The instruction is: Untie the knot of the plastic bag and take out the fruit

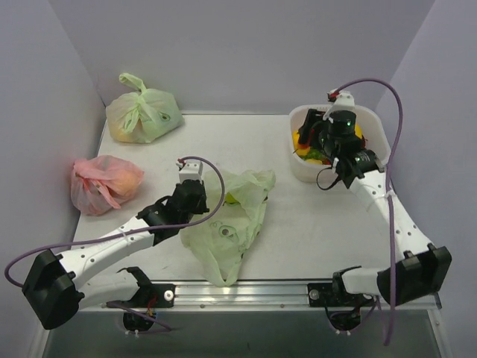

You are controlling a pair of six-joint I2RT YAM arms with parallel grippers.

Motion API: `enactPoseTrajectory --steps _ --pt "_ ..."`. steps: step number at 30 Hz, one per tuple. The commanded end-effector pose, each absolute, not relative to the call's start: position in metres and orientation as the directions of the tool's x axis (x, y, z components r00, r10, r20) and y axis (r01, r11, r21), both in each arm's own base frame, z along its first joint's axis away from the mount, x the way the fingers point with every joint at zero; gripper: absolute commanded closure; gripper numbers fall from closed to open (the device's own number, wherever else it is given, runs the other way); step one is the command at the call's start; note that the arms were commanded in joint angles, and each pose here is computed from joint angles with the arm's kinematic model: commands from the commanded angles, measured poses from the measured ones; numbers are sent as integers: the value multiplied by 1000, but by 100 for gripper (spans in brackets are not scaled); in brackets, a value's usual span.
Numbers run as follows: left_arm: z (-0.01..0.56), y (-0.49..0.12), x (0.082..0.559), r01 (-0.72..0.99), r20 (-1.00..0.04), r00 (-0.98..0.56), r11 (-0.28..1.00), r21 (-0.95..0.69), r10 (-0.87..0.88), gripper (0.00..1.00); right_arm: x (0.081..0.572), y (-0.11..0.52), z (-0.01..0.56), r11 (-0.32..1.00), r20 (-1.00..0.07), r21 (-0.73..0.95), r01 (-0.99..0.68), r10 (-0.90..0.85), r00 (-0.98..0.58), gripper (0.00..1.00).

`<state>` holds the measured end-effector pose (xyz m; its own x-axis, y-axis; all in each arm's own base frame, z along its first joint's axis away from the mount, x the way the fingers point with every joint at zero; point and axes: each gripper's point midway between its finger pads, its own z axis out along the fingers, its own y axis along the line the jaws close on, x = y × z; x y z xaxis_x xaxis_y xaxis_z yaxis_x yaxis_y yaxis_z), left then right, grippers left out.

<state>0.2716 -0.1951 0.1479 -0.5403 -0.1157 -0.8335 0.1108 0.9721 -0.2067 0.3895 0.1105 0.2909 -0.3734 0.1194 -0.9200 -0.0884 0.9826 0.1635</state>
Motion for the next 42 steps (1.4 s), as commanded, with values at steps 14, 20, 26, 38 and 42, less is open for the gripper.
enactPoseTrajectory --steps 14,20,26,38,42 --pt "157 -210 258 242 -826 -557 934 -262 -88 100 452 8 228 921 -875 110 374 268 -403 11" --pt "158 -213 257 250 -821 -565 930 -268 -85 100 418 55 250 970 -877 172 170 230 -423 12" --pt "165 -211 259 225 -818 -564 932 -284 -113 100 352 145 251 950 -857 282 -133 187 -481 20" --pt "170 -217 261 204 -804 -576 927 -314 -145 100 244 292 194 785 -833 326 -526 -24 -553 26" --pt "168 -215 261 200 -804 -580 933 -300 -134 100 254 293 181 801 -852 156 -577 -187 -490 16"
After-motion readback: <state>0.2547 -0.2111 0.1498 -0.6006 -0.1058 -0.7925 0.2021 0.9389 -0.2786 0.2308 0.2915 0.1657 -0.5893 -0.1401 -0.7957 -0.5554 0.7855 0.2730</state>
